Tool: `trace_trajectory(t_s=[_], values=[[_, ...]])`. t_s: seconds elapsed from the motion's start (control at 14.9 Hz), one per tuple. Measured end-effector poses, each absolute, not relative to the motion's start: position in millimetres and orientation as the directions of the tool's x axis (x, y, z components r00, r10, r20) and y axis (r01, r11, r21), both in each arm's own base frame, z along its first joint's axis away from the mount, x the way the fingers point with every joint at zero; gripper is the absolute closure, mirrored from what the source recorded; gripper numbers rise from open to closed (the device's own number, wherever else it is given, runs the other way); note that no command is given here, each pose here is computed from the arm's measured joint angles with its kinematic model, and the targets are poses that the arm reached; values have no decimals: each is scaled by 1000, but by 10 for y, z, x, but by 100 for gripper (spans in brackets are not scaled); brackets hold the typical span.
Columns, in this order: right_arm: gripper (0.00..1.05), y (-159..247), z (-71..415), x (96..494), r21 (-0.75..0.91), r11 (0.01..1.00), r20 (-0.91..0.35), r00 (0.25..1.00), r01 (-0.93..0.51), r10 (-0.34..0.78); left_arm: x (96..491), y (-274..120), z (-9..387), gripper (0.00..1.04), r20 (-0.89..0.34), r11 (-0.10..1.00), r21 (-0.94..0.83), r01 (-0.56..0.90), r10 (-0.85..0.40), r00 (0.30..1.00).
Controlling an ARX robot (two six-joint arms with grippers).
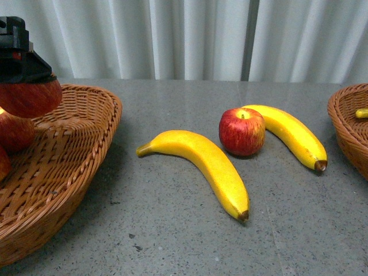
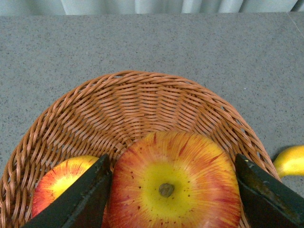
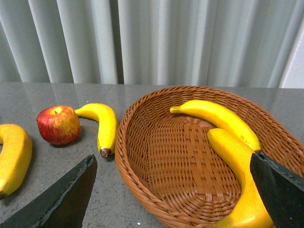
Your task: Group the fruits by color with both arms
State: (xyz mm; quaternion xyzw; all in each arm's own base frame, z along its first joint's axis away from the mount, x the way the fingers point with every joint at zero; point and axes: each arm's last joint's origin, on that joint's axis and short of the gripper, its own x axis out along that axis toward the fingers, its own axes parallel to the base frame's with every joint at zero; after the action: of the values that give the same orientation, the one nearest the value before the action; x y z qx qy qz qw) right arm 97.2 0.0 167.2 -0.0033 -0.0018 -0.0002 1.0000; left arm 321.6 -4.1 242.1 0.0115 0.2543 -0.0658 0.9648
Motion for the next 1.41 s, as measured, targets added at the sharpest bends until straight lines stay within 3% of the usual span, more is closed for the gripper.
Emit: trace_trajectory(t_s=[0.13,0.4,0.6,0.94,1.14,1.41], values=[[7,0,1672,972,-7,1000,4,1000,1,-1,3215,-54,2422,7,-493,991,-7,136,-121,862],[7,0,1672,972,-7,1000,4,1000,0,0,3263,-215,2608,7,-446,979,22,204,-173,878],[7,0,1672,972,-7,1000,4,1000,0,0,3357,-573,2850,7,-371,938,67,339,-292,882],[7,0,1672,972,-7,1000,4,1000,1,-1,3683,-1436,2467,7,-455,822,81,564,-473,754],[7,0,1672,972,-7,1000,4,1000,0,0,3598,-1893,2295,7,-481,749,82,658,-548,684],[7,0,1672,972,-7,1000,4,1000,1,-1,3612,-2080,2051,7,-529,707,87,702,-564,634]])
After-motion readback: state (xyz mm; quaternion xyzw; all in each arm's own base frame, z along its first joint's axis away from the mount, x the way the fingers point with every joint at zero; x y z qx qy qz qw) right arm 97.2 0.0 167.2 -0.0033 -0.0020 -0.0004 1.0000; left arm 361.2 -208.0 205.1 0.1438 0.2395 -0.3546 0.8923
